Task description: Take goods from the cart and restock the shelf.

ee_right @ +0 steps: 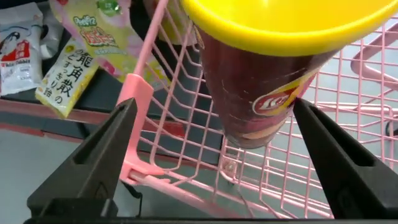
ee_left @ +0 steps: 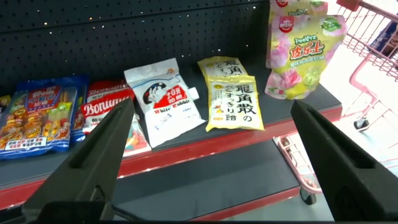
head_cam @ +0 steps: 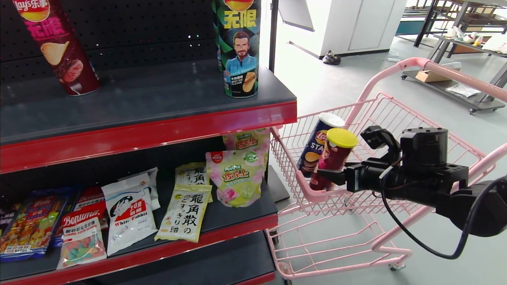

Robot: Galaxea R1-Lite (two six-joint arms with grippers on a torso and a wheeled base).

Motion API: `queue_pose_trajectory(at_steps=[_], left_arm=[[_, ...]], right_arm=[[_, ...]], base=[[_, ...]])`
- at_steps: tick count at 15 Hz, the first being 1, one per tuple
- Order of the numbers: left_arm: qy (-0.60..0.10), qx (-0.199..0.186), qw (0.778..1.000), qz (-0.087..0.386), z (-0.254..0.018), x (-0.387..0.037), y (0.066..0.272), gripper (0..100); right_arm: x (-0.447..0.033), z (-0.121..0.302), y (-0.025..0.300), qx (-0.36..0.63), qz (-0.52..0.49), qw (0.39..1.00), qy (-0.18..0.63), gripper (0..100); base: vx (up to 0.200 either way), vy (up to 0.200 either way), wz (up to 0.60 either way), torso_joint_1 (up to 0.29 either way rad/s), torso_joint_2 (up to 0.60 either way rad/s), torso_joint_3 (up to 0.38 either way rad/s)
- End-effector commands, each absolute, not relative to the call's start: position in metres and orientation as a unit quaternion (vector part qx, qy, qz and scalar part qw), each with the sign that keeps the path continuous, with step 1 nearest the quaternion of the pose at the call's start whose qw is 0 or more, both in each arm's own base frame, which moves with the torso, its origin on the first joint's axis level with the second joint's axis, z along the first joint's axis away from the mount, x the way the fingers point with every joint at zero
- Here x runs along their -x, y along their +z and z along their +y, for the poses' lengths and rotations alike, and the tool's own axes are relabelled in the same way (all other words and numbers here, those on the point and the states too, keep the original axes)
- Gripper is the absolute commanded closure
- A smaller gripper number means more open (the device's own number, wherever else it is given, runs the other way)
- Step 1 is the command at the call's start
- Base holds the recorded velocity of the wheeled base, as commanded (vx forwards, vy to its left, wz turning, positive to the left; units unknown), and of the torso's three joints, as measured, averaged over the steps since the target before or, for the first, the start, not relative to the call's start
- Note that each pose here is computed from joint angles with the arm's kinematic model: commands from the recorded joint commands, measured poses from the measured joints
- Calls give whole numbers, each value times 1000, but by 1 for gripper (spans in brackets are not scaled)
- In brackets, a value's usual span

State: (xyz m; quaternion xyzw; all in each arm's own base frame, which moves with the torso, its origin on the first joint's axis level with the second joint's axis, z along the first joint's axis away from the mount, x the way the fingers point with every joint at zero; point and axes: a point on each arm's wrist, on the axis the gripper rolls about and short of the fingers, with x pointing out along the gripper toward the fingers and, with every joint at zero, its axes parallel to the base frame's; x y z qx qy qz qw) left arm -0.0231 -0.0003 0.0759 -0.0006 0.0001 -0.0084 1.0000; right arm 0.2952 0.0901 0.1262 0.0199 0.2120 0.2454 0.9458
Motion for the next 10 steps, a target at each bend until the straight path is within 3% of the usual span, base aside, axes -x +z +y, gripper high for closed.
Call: queue_pose_trajectory(at_steps=[1, 10], left_arm=[[-8, 1, 1000, 1, 0, 23, 76, 0], [-8, 1, 1000, 1, 0, 23, 76, 0]], right_arm=[[-299, 85, 121, -20, 217, 947, 236, 0], [-340, 68, 111, -25, 199, 960, 194, 0]], base=[[0, 0, 0, 0, 0, 0], [0, 0, 0, 0, 0, 0]])
